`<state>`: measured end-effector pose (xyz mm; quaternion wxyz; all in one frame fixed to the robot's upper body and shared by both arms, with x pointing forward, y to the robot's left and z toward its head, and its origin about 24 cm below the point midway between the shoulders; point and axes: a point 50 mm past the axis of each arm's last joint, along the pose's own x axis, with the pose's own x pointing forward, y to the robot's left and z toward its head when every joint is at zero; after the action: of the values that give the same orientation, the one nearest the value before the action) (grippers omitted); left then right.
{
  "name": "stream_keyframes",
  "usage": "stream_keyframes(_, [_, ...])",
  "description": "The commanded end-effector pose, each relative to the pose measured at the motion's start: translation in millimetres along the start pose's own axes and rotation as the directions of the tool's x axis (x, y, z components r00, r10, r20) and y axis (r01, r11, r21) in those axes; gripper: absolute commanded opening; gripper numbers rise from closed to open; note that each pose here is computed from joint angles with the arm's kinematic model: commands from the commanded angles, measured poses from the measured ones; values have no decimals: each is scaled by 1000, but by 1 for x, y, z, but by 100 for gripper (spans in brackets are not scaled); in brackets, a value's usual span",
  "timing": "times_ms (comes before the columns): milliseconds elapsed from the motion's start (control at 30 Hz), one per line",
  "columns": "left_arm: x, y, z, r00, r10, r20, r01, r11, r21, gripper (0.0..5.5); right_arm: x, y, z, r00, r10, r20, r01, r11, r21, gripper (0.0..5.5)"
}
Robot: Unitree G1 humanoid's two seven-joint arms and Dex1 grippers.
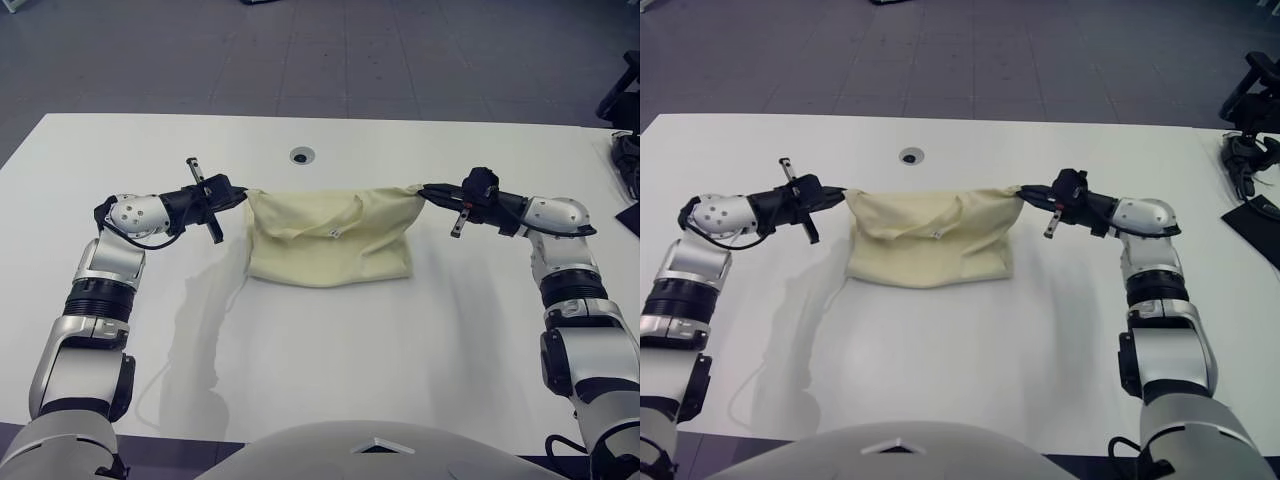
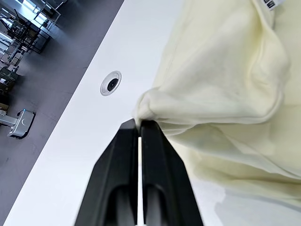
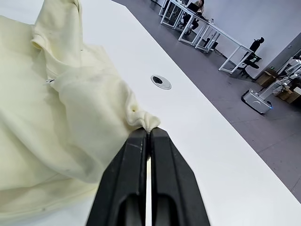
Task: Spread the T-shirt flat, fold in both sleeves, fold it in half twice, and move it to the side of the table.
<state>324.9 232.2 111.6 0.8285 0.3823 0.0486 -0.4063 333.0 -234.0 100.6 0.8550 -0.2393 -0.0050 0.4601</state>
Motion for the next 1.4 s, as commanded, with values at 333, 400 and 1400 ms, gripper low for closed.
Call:
stream_keyframes(333, [16,7,-7,994,108,-31,-110,991,-71,0,31,-11,4,987,-158,-17,158,987,7,3])
stream_keyframes(400, [19,9,-9,988,152,-41,-155,983,-94,0,37,-12,5,983,-184,-16,184,983,18,33])
stream_keyframes(1400, [-11,39,2,767,636,-85,-627,715,-309,504,96,19,2,932,-87,-351,-131,822,-554,529])
